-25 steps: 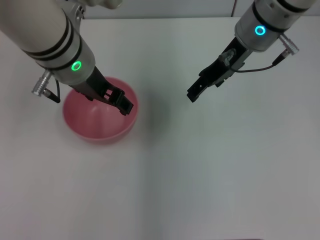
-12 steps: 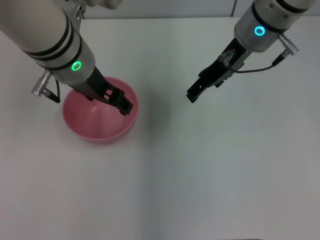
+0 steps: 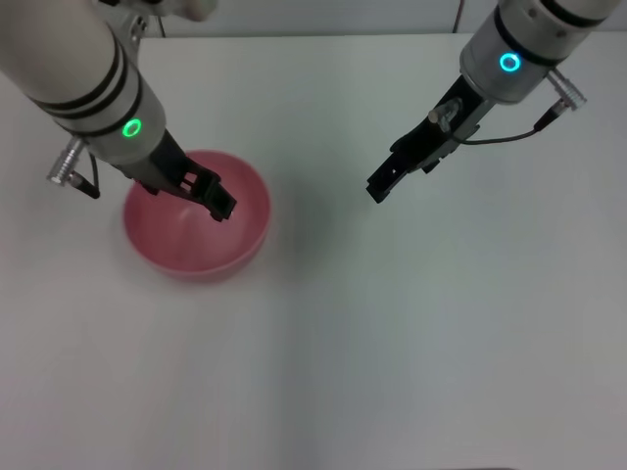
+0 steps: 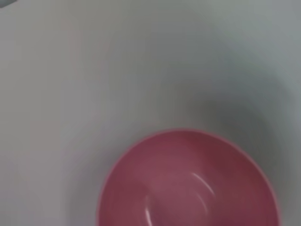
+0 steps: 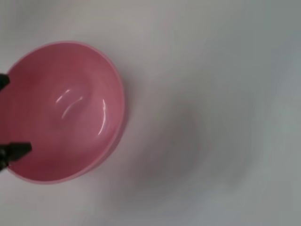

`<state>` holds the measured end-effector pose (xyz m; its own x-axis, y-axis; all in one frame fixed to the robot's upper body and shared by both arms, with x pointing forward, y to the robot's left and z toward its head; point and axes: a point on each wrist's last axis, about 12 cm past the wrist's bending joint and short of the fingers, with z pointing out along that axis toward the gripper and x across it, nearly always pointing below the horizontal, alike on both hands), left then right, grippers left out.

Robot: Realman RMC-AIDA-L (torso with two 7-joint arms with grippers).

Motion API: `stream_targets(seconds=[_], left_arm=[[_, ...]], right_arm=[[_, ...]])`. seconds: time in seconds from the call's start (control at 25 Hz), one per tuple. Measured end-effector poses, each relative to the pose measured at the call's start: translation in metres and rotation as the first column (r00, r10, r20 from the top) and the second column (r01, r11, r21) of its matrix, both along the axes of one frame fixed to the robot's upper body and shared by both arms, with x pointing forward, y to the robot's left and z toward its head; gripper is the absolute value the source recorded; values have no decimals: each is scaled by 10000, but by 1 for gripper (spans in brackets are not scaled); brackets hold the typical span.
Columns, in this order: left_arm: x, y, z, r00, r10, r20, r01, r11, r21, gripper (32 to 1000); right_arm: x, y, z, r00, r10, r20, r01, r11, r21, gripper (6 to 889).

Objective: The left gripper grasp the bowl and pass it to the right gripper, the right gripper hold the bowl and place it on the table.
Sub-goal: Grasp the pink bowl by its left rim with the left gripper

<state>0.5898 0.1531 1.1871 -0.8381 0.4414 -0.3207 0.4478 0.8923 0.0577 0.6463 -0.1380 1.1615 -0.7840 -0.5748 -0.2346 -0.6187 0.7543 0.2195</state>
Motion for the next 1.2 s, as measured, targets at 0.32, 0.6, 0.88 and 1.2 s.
stream_targets(seconds=[0.32,0.6,0.88,1.2], left_arm=[[79,144,-17,9991,414,17,-414,9991,-70,884],[151,192,-79,9983,586,53,-586,9983,-25,883],[185,227,-105,9972,731,143,-735,9969,294,882],[223,279,-160,9954,956,-2,-955,9950,307,881]], right_arm=[[-3,-8,-8,10000,-20,-18,20,10000,1,882],[-4,-15,-15,10000,-31,-13,31,10000,3,881],[-4,-17,-17,10000,-6,5,6,10000,10,881],[-3,-21,-22,10000,1,31,-1,10000,19,880]])
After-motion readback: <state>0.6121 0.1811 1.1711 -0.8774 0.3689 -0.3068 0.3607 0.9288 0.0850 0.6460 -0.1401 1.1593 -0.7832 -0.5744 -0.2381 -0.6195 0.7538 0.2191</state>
